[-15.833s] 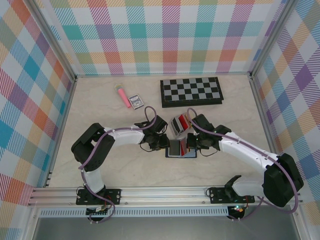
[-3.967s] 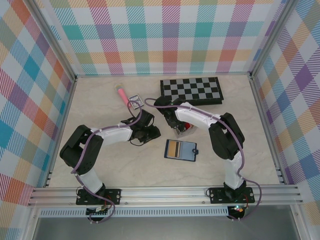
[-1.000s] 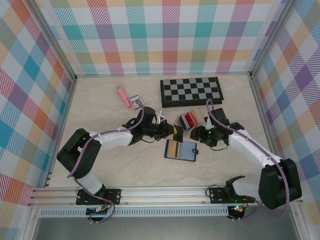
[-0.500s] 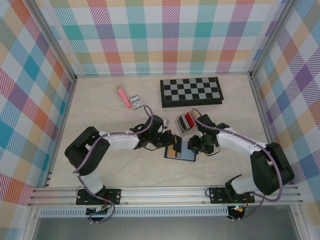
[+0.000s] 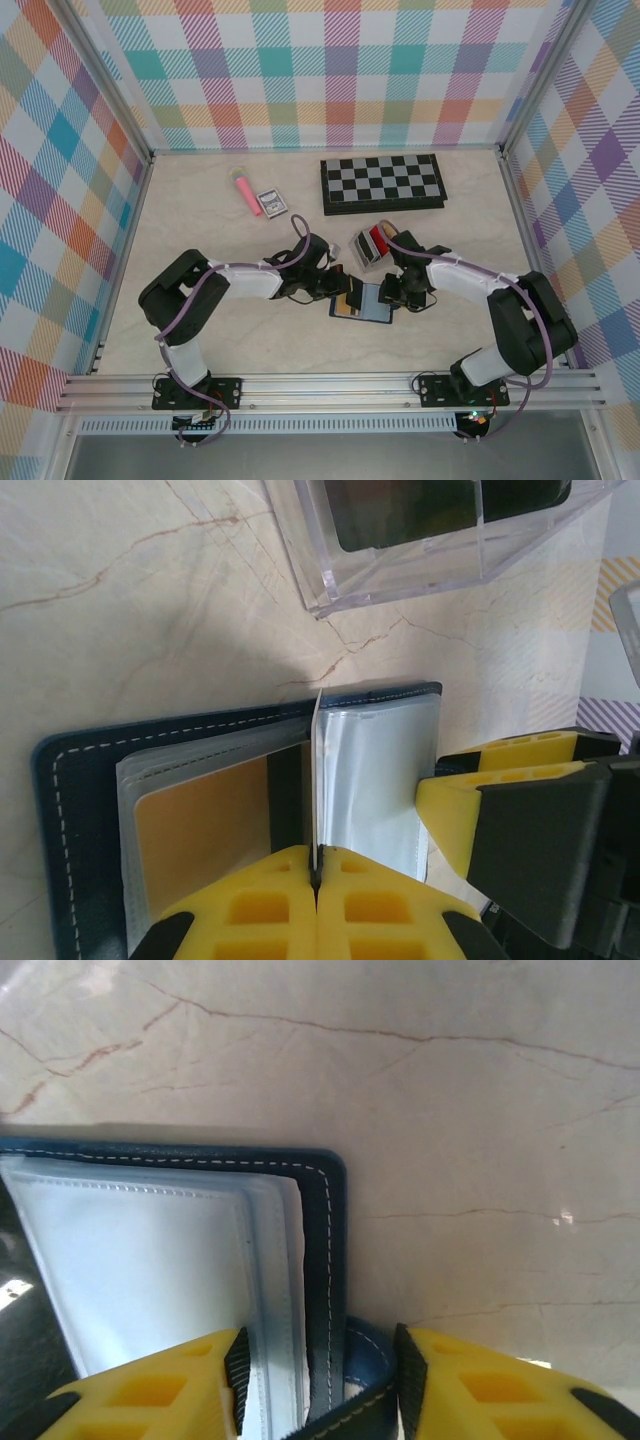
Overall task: Put the credit cards into the card holder
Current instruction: Insert the credit card into the card slot.
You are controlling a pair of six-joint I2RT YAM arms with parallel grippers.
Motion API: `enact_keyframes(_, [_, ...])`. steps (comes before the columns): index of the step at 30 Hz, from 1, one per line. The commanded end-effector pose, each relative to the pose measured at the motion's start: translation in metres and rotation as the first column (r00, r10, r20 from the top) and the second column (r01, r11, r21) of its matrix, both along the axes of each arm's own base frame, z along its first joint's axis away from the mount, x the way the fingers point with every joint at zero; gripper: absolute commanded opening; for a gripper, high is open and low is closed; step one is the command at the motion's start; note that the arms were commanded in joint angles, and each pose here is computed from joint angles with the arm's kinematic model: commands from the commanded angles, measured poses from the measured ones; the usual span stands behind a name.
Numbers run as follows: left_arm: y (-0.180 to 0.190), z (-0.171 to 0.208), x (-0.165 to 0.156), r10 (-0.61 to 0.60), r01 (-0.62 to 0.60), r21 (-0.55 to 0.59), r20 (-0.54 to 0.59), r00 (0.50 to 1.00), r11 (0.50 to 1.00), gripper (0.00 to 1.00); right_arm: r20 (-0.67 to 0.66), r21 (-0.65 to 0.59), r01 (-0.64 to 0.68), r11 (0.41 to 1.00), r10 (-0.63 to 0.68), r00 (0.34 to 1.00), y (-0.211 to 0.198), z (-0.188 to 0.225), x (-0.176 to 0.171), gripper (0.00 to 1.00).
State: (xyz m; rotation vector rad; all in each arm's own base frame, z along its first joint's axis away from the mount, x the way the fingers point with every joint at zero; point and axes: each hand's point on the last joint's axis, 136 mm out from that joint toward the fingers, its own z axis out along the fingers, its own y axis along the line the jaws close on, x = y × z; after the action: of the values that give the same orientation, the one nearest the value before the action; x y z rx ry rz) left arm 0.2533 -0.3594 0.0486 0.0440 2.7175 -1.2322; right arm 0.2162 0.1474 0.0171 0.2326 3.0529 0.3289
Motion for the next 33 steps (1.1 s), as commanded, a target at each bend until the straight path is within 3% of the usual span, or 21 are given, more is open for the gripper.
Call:
enact_keyframes(1, [-0.01,-0.003,-0.011,-0.061,0.061,-0.025,0.003,0.998,0.998,0.0,-0.025,-0.042,0.006,0.999,-0.008,1.0,-0.007,-0.005,-0.005,0.38])
enact_keyframes(8, [-0.015,0.009,-0.015,-0.083,0.085,-0.071,0.024,0.996,0.994,0.0,-0.021,-0.052,0.013,0.999,-0.014,1.0,-0.009,-0.005,-0.005,0.26])
enact_keyframes(33, [-0.028,-0.014,-0.017,-0.083,0.083,0.009,0.011,0.996,0.997,0.0,-0.015,0.038,0.012,0.999,-0.011,1.0,0.005,-0.009,-0.006,0.24])
